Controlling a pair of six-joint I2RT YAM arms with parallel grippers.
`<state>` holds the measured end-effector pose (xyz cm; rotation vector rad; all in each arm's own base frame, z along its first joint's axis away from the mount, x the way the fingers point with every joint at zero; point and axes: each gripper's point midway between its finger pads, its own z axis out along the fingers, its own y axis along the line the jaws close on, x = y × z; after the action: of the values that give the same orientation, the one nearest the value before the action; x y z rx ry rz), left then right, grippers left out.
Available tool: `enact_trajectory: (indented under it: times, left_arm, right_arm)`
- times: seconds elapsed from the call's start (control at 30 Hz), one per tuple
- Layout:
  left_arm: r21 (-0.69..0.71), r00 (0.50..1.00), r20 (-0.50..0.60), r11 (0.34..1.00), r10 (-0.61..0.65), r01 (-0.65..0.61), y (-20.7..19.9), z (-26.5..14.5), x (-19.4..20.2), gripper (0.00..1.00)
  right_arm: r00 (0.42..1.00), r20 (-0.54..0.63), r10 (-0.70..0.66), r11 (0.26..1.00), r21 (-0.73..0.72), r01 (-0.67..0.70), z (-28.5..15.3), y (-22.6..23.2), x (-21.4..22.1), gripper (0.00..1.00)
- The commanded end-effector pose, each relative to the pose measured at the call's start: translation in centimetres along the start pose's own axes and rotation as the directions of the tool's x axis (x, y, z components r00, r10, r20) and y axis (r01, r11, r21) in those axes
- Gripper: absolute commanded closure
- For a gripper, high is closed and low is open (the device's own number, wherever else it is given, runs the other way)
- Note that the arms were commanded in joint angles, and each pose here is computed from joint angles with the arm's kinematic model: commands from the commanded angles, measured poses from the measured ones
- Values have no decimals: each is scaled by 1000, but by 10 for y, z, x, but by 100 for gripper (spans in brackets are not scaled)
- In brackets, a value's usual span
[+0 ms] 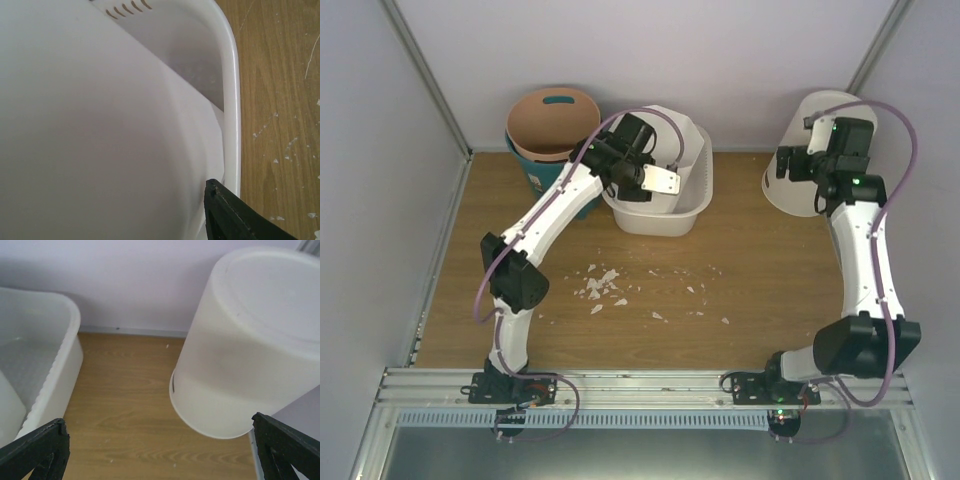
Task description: Turn the large container upside down
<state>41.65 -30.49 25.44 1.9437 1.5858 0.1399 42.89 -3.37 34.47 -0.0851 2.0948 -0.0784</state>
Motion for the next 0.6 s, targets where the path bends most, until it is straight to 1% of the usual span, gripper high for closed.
enact_trajectory:
  times: [0.0,0.07,0.2,0.23,0.3,0.37,0.43,0.57]
  left_arm:
    - [-182,1000,9,983,13,-11,26,-51,-18,100]
    - [-223,1000,1,975,21,-21,32,-58,-21,100]
    - [-292,1000,17,956,24,-18,43,-75,-30,100]
    - [-316,1000,21,949,22,-14,47,-80,-32,100]
    - [-377,999,48,926,8,11,60,-94,-37,100]
    - [-408,997,75,913,4,27,65,-105,-41,100]
    - [-394,998,70,919,6,22,60,-101,-39,100]
    - [-313,1000,23,950,6,2,35,-70,-25,100]
  right_arm:
    - [999,14,38,995,-93,-37,-12,20,6,0]
    - [999,12,49,991,-128,-47,-14,27,9,0]
    - [998,-5,55,982,-182,-55,-12,39,19,0]
    - [997,-8,75,979,-191,-75,-12,41,20,0]
    - [996,2,84,974,-209,-81,-15,45,18,0]
    - [996,13,92,972,-219,-87,-16,47,17,0]
    - [995,4,97,971,-221,-93,-15,47,19,0]
    - [995,-11,102,967,-233,-102,-11,51,22,0]
